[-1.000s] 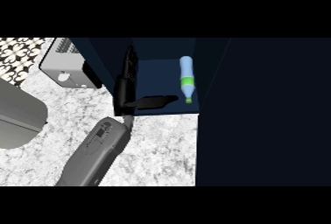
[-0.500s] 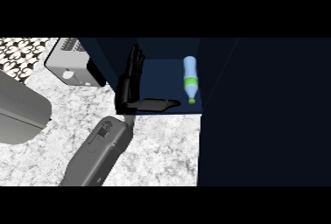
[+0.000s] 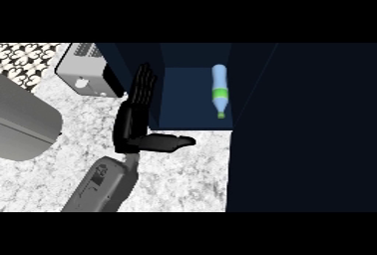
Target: Pick up the bottled water, place it into the cabinet and close the cabinet
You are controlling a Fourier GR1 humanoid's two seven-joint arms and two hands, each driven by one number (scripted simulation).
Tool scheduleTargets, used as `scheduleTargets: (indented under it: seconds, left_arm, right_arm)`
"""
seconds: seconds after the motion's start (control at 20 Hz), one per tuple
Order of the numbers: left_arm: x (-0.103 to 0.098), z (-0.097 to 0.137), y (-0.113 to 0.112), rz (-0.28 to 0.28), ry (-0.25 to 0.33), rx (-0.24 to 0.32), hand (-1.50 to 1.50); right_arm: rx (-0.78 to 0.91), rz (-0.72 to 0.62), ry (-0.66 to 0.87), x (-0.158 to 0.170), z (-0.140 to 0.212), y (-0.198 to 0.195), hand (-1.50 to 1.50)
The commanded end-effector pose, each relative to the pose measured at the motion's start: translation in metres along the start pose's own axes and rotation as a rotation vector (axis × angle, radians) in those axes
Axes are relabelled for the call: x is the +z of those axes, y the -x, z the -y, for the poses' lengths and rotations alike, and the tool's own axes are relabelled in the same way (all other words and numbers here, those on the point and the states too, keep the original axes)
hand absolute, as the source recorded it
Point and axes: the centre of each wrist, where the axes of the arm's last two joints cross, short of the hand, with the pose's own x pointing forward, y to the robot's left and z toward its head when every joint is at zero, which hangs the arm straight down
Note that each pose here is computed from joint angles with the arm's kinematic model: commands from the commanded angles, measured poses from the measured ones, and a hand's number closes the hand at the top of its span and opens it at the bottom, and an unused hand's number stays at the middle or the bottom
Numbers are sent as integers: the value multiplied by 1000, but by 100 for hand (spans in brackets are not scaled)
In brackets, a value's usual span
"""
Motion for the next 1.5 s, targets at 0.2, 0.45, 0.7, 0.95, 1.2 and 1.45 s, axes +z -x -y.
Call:
scheduleTargets:
  seconds: [0.2,0.45,0.7,0.95,1.2,1.45]
  left_arm:
    - [57,-11,-44,55,-23,42,-150]
    - [89,-2,-73,43,-3,124,-150]
    - [114,12,-70,23,44,162,-150]
    - [139,-11,-108,52,3,166,-150]
    - [151,-42,-114,77,-48,113,-150]
    - [184,-53,-131,91,-71,107,-150]
  right_arm:
    - [-6,11,-19,-7,-23,-15,-150]
    - [17,12,-16,-8,0,-18,-150]
    - [99,-50,-172,6,-23,-17,-150]
    - [140,-149,-312,9,-27,-27,150]
    - [157,-159,-486,4,-40,-34,150]
    - [168,-115,-544,1,-64,-40,150]
